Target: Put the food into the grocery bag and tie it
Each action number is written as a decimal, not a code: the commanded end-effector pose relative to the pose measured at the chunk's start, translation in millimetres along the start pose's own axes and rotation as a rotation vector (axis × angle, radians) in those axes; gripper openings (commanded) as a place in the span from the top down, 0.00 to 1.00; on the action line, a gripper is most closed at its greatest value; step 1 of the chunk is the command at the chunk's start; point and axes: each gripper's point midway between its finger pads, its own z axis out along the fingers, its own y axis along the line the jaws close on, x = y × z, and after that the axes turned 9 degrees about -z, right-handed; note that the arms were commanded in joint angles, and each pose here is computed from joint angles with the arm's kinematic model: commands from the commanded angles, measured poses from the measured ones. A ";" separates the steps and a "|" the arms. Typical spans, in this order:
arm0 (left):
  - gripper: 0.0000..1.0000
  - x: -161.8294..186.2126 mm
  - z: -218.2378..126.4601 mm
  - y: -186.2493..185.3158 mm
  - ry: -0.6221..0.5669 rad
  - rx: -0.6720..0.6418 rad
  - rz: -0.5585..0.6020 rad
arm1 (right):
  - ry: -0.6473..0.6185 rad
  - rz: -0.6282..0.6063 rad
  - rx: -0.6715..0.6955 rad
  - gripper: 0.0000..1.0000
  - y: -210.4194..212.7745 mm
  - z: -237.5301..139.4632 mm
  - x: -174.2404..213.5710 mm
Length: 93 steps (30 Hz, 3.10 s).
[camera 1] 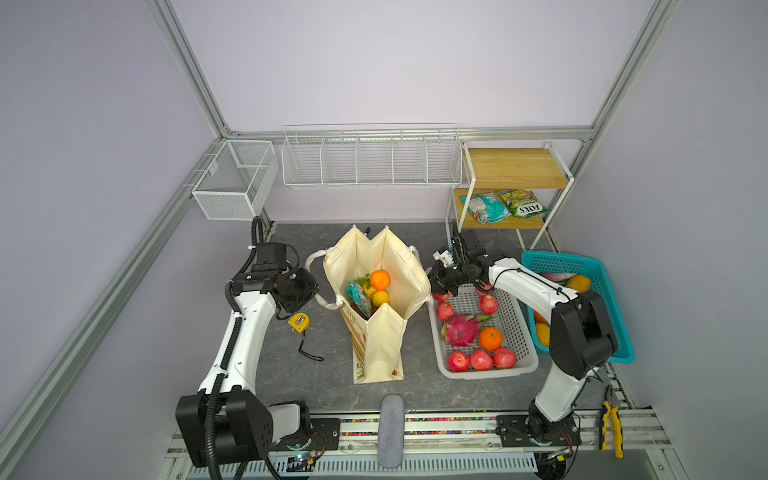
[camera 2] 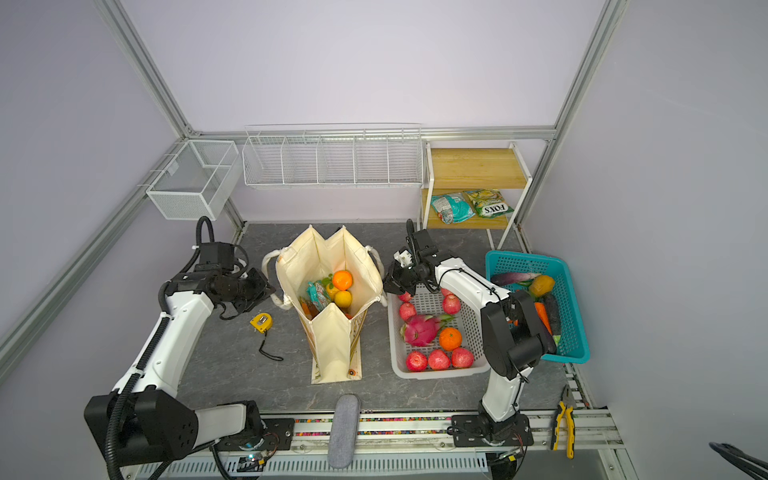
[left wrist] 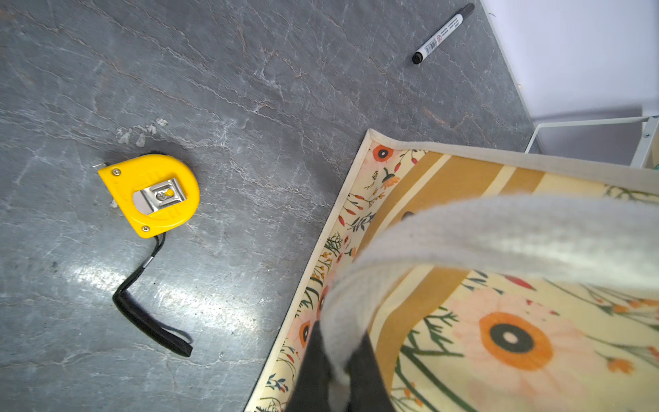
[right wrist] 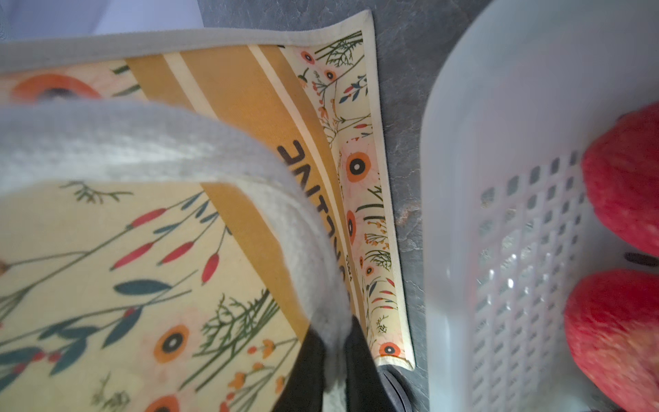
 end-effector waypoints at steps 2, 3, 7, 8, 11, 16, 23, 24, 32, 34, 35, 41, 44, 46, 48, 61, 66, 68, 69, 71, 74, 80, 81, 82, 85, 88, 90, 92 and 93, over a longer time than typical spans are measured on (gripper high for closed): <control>1.00 -8.7 -22.3 -20.1 -0.038 0.058 -0.001 | -0.028 -0.027 0.032 0.89 6.5 -39.0 8.7; 1.00 -9.7 -26.0 -22.1 -0.046 0.065 -0.002 | -0.034 -0.035 0.037 0.89 8.1 -45.4 9.0; 1.00 -11.3 -44.2 -32.2 -0.075 0.096 -0.002 | -0.058 -0.061 0.051 0.90 16.0 -70.0 8.8; 1.00 -11.3 -49.6 -34.4 -0.083 0.103 -0.003 | -0.066 -0.069 0.051 0.90 19.4 -76.1 8.0; 1.00 -11.0 -65.6 -41.3 -0.104 0.124 -0.002 | -0.096 -0.091 0.045 0.91 30.1 -92.3 4.0; 1.00 -11.8 -96.1 -58.7 -0.145 0.182 0.022 | -0.136 -0.128 0.019 0.92 50.9 -112.7 -1.4; 1.00 -15.7 -132.4 -89.7 -0.189 0.289 0.057 | -0.190 -0.198 -0.054 0.93 83.5 -132.6 -7.8; 1.00 -16.2 -137.0 -94.3 -0.196 0.307 0.069 | -0.198 -0.212 -0.066 0.93 87.3 -134.4 -8.9; 1.00 -18.4 -158.5 -129.4 -0.205 0.451 0.139 | -0.304 -0.343 -0.179 0.93 131.3 -154.8 -21.3; 1.00 -20.5 -165.8 -139.9 -0.209 0.491 0.148 | -0.315 -0.376 -0.199 0.93 142.8 -158.7 -23.7; 1.00 -21.8 -169.6 -144.9 -0.211 0.504 0.155 | -0.321 -0.396 -0.206 0.93 149.3 -160.3 -24.5; 1.00 -19.5 -181.8 -176.6 -0.182 0.568 0.200 | -0.319 -0.489 -0.252 0.93 178.4 -155.6 -23.4; 1.00 -7.5 -178.7 -194.0 -0.141 0.591 0.233 | -0.313 -0.548 -0.274 0.93 193.1 -147.7 -17.3; 1.00 -1.6 -176.3 -205.0 -0.116 0.617 0.238 | -0.300 -0.586 -0.287 0.93 202.5 -139.3 -11.9; 1.00 2.1 -176.1 -214.9 -0.101 0.647 0.236 | -0.286 -0.618 -0.300 0.93 211.8 -131.9 -7.2; 1.00 14.8 -170.7 -257.6 -0.074 0.716 0.282 | -0.179 -0.781 -0.363 0.93 253.1 -89.6 19.5; 1.00 22.2 -166.5 -271.3 -0.053 0.734 0.304 | -0.153 -0.793 -0.375 0.93 257.5 -78.0 22.6; 1.00 24.9 -165.2 -276.2 -0.045 0.742 0.310 | -0.139 -0.799 -0.379 0.93 258.6 -72.5 24.6; 1.00 26.3 -165.0 -278.3 -0.041 0.746 0.312 | -0.134 -0.800 -0.380 0.93 258.4 -69.8 25.0; 1.00 31.4 -164.1 -283.3 -0.029 0.753 0.327 | -0.117 -0.808 -0.383 0.93 258.8 -63.1 28.1; 1.00 38.6 -163.6 -288.5 -0.014 0.762 0.344 | -0.100 -0.808 -0.385 0.93 257.1 -53.4 28.6; 1.00 52.6 -162.4 -289.8 0.023 0.760 0.356 | -0.137 -0.812 -0.388 0.93 259.3 -41.1 13.5; 1.00 54.4 -161.5 -288.6 0.029 0.755 0.359 | -0.146 -0.811 -0.388 0.93 260.3 -39.9 10.5; 1.00 56.4 -161.4 -286.1 0.033 0.747 0.361 | -0.159 -0.809 -0.387 0.93 261.3 -38.3 6.2; 1.00 60.4 -161.5 -277.9 0.040 0.734 0.359 | -0.218 -0.802 -0.402 0.93 268.2 -38.0 -8.9; 1.00 64.6 -159.5 -270.6 0.052 0.724 0.353 | -0.268 -0.796 -0.431 0.93 277.9 -39.1 -21.0; 1.00 69.2 -158.6 -267.0 0.066 0.723 0.351 | -0.291 -0.787 -0.450 0.93 283.1 -39.1 -28.1; 1.00 75.1 -156.5 -264.1 0.085 0.722 0.352 | -0.313 -0.773 -0.467 0.93 286.6 -38.0 -35.3; 1.00 77.7 -155.2 -263.4 0.095 0.722 0.353 | -0.322 -0.768 -0.476 0.93 287.9 -38.3 -38.3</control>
